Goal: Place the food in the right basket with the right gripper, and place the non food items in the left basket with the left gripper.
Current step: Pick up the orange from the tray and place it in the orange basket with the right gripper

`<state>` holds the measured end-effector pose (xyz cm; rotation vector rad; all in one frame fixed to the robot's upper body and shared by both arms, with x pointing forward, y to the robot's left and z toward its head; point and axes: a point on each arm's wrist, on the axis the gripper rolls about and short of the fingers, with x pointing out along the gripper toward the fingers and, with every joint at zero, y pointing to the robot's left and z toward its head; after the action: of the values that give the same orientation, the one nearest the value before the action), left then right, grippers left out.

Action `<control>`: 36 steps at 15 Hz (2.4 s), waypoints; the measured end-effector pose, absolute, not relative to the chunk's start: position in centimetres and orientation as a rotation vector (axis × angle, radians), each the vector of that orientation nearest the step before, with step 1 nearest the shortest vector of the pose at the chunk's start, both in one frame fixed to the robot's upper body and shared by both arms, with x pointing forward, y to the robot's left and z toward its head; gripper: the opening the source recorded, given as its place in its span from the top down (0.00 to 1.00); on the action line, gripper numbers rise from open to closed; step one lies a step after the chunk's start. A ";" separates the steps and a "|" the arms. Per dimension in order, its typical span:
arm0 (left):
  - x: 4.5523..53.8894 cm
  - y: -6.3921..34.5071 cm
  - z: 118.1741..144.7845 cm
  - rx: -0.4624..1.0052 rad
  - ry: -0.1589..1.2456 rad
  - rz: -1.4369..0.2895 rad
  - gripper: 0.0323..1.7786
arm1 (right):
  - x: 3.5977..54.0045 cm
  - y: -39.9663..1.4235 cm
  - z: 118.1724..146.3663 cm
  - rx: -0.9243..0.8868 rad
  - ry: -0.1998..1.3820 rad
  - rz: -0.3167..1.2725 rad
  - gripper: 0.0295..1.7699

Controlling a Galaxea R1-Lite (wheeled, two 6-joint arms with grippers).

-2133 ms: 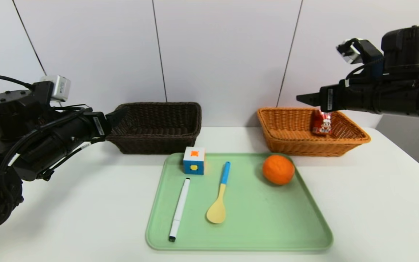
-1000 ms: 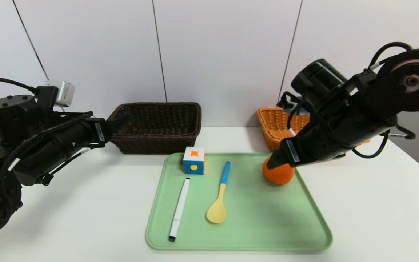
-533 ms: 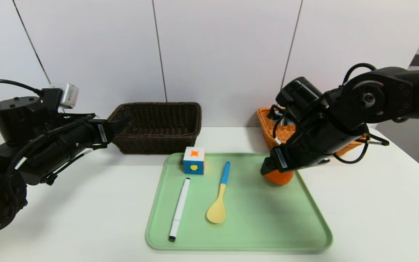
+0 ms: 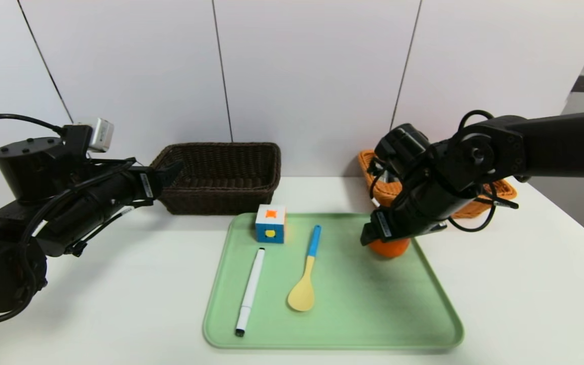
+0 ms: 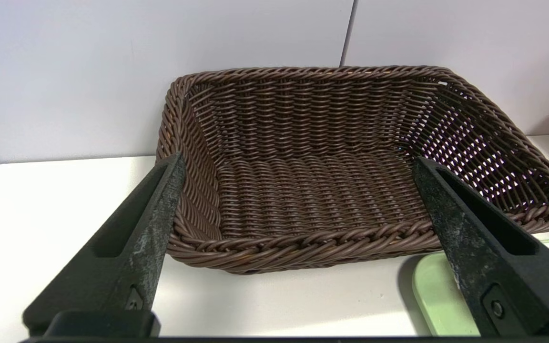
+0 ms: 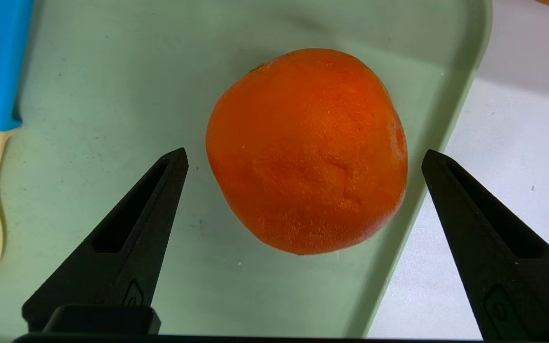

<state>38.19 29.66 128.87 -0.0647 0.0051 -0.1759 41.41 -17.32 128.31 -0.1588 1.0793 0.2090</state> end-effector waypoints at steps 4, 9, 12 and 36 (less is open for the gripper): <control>38.4 29.6 128.6 -0.064 0.012 -0.176 0.05 | 41.8 -17.0 127.4 -0.166 1.097 0.210 0.04; 38.5 29.6 128.6 -0.062 0.005 -0.176 0.05 | 42.1 -16.8 126.7 -0.186 1.061 0.241 0.04; 38.5 29.7 128.6 -0.062 0.007 -0.175 0.05 | 41.9 -16.9 126.5 -0.190 1.072 0.239 0.04; 38.3 29.7 129.2 -0.064 -0.029 -0.176 0.05 | 35.3 -20.2 138.8 -0.110 0.608 0.331 0.35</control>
<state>38.31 29.72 129.22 -0.0643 -0.0285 -0.1759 35.26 -20.18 138.78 -0.1097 0.6081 0.3314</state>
